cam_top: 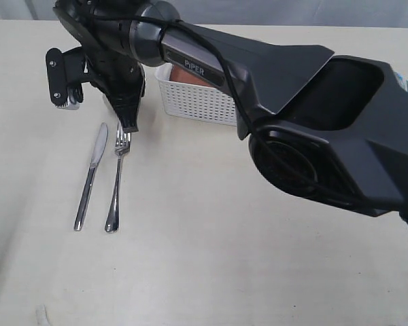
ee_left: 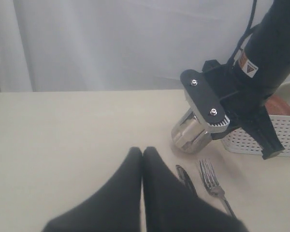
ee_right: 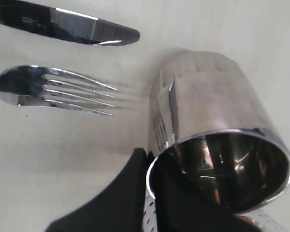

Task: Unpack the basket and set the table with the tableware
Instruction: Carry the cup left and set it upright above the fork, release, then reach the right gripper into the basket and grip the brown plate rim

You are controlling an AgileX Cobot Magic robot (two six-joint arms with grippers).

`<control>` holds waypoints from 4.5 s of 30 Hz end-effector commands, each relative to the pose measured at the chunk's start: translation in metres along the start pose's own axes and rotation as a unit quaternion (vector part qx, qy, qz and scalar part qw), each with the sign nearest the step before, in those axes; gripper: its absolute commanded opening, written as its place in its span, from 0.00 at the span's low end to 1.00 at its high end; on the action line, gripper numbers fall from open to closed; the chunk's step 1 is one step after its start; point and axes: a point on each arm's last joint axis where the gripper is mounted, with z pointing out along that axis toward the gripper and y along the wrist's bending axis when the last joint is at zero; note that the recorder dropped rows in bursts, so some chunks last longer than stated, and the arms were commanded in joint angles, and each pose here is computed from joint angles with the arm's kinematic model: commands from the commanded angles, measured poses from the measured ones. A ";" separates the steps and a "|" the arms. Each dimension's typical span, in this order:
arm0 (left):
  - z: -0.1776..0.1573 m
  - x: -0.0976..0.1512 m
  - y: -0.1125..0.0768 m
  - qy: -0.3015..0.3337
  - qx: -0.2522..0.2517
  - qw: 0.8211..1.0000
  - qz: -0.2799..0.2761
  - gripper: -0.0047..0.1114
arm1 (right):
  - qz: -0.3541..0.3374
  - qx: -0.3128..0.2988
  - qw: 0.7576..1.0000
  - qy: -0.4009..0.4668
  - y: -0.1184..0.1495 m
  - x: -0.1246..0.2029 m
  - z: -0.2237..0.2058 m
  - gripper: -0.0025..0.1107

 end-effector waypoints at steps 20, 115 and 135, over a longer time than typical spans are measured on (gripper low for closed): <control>0.000 0.000 0.000 -0.006 0.001 1.000 -0.001 0.04 | 0.039 0.036 0.998 -0.015 -0.010 0.001 -0.010 0.34; 0.000 0.000 0.000 -0.006 0.001 1.000 -0.001 0.04 | 0.626 -0.072 0.777 -0.021 -0.063 0.187 -0.011 0.38; 0.000 0.000 0.000 -0.006 0.001 1.000 -0.001 0.04 | 0.614 -0.014 0.786 0.069 -0.056 0.192 0.026 0.38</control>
